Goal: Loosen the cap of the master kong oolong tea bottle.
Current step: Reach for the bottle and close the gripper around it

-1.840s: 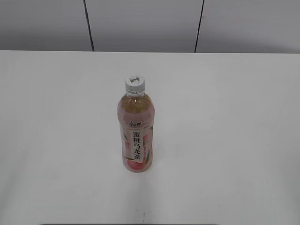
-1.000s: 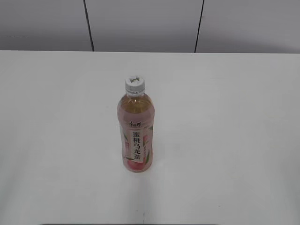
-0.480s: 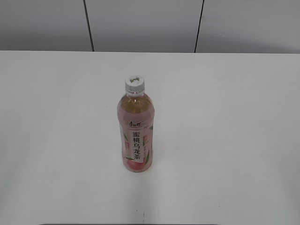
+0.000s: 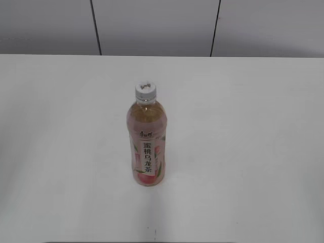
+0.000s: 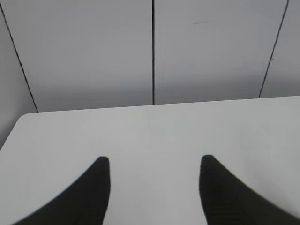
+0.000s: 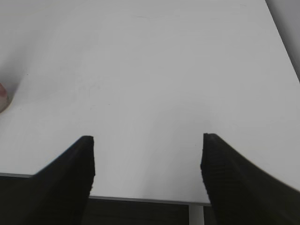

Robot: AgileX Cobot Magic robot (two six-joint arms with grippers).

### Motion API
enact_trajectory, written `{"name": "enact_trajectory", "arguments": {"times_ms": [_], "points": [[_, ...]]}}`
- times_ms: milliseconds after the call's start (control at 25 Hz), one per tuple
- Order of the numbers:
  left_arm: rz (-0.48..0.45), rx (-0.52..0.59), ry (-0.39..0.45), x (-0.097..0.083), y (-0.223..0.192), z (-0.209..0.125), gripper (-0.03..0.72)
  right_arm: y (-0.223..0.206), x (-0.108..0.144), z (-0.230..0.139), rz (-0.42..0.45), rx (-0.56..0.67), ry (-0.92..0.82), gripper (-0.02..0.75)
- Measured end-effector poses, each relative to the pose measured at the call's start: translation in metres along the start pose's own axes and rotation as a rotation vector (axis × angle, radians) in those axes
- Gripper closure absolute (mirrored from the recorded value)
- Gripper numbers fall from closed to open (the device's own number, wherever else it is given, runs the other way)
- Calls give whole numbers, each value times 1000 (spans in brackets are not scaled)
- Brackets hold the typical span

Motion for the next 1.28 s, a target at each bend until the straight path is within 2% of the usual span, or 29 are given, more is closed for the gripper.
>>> {"name": "enact_trajectory", "arguments": {"times_ms": [120, 320, 400, 640, 840, 960, 1160, 1280], "points": [[11, -8, 27, 3, -35, 7, 314, 0, 0, 0, 0, 0, 0, 202], [40, -94, 78, 10, -83, 18, 314, 0, 0, 0, 0, 0, 0, 202], [58, -80, 88, 14, -106, 13, 314, 0, 0, 0, 0, 0, 0, 202], [102, -146, 85, 25, -145, 4, 315, 0, 0, 0, 0, 0, 0, 202], [116, -176, 137, 31, -177, -14, 315, 0, 0, 0, 0, 0, 0, 202], [70, -176, 136, 25, -198, -28, 315, 0, 0, 0, 0, 0, 0, 202], [-87, -126, 44, -7, -222, -58, 315, 0, 0, 0, 0, 0, 0, 202], [-172, -132, 8, -24, -215, -74, 315, 0, 0, 0, 1, 0, 0, 202]]}}
Point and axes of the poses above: a point on each arm's last joint axis where the gripper is mounted, y pointing back along that axis away from the gripper, x along the wrist's bending axis when the last joint is at zero, z = x × y, the point moved 5 cm from there along -y, pointing out along that axis toward the gripper, and after that the axes turned 7 degrees about y, right-handed, at the moved point
